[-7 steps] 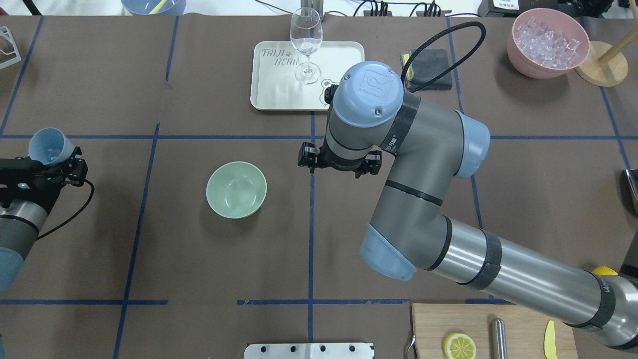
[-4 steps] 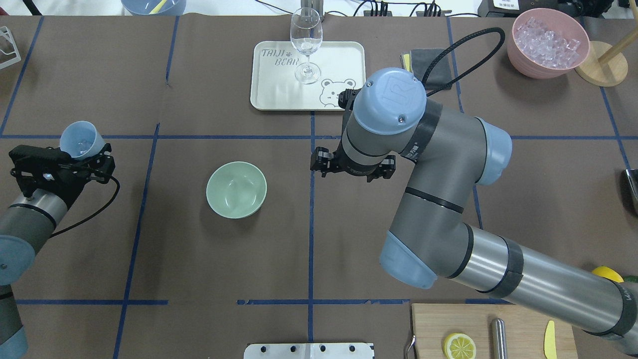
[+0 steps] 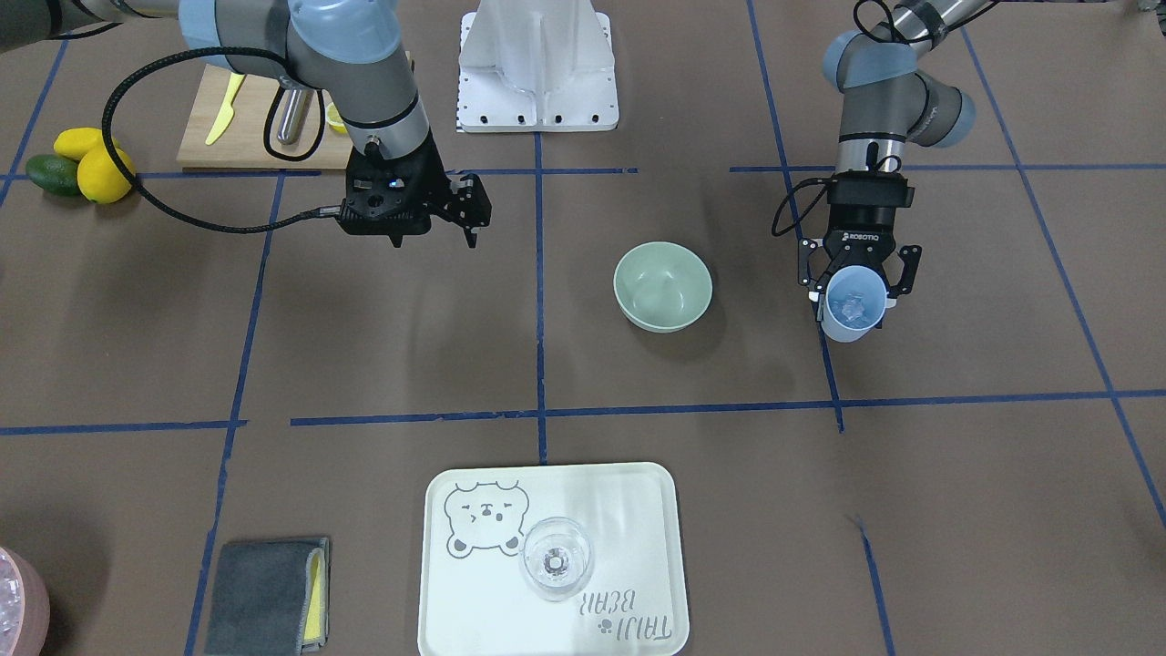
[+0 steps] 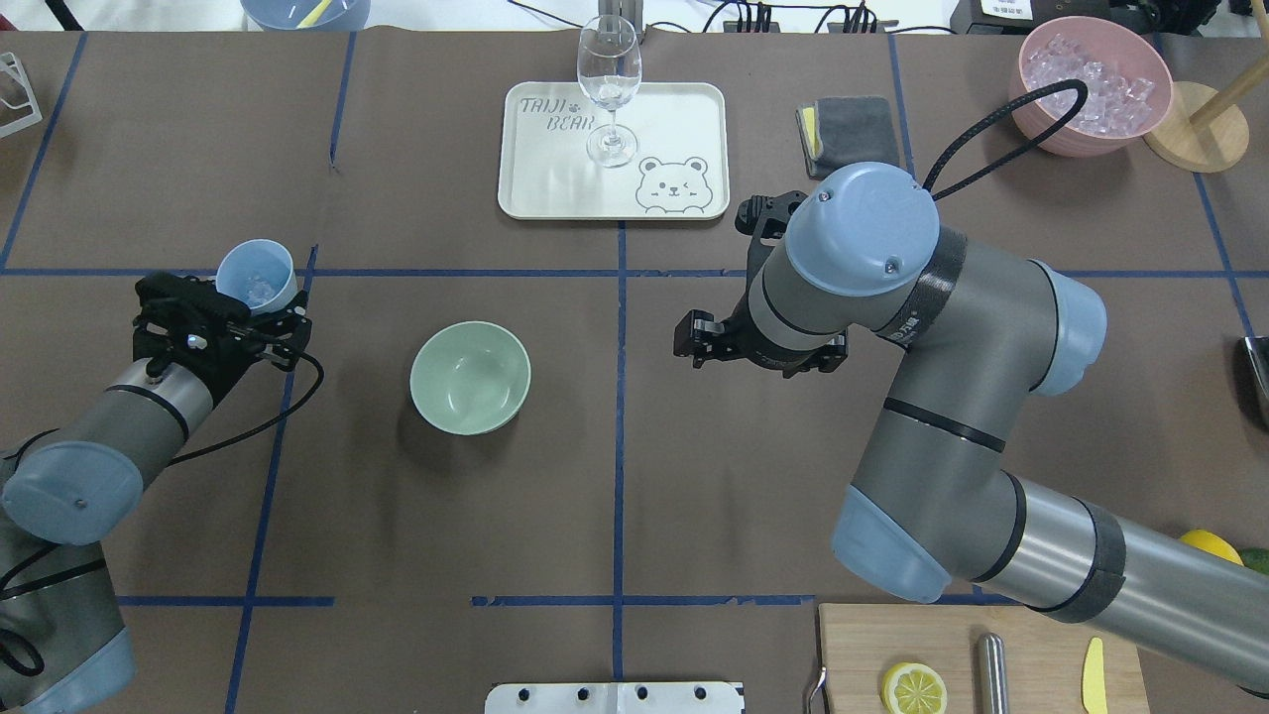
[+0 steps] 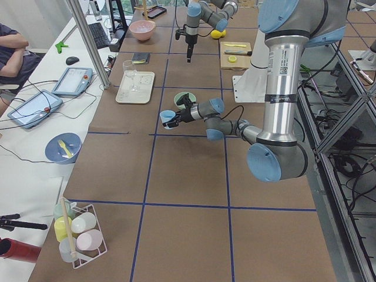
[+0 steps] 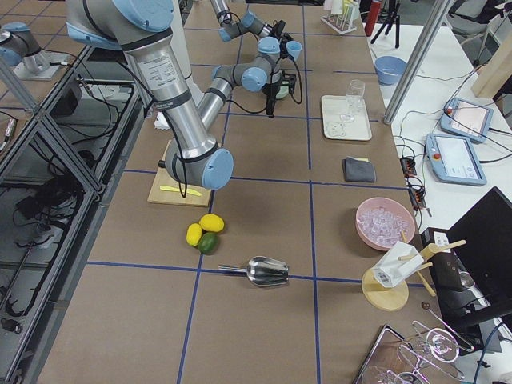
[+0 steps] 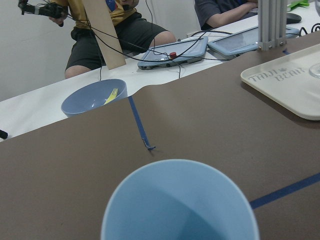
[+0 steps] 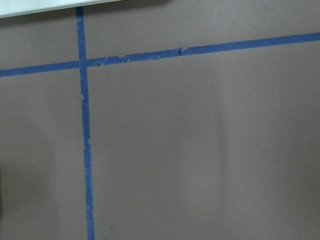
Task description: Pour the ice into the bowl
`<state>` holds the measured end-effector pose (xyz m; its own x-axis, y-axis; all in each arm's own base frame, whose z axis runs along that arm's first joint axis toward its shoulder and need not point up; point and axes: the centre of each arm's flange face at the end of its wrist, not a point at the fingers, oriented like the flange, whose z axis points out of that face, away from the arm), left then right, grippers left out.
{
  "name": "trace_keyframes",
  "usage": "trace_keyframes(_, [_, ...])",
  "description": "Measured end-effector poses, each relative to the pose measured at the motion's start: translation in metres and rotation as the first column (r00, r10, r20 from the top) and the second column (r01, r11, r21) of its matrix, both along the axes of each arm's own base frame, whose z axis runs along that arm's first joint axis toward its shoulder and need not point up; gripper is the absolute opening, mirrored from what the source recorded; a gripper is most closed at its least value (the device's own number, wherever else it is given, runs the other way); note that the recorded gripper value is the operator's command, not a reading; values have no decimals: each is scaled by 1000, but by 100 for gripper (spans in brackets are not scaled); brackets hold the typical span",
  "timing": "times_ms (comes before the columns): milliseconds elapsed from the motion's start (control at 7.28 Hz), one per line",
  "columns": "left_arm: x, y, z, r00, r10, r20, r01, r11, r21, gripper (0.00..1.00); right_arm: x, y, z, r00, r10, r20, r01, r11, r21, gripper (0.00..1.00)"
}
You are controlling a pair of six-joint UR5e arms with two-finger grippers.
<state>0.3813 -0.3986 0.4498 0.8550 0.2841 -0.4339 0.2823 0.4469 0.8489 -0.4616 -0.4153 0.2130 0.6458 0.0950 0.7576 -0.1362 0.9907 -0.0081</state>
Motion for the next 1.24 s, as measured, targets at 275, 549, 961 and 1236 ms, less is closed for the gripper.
trace_keyframes(275, [16,-7,-42,998,0,65,1,1000,-16,0,4,2,3,1000,1,1,-1,1000,1,100])
trace_keyframes(549, [29,6,-66,986,-112,124,109,994,32,0,5,3,3,1000,2,1,-2,1000,1,100])
trace_keyframes(961, [58,49,-73,958,-227,175,203,968,147,0,6,2,2,1000,5,2,-5,1000,3,100])
trace_keyframes(1236, [92,65,-89,942,-221,252,180,968,176,0,6,2,1,1000,7,5,-7,1000,2,100])
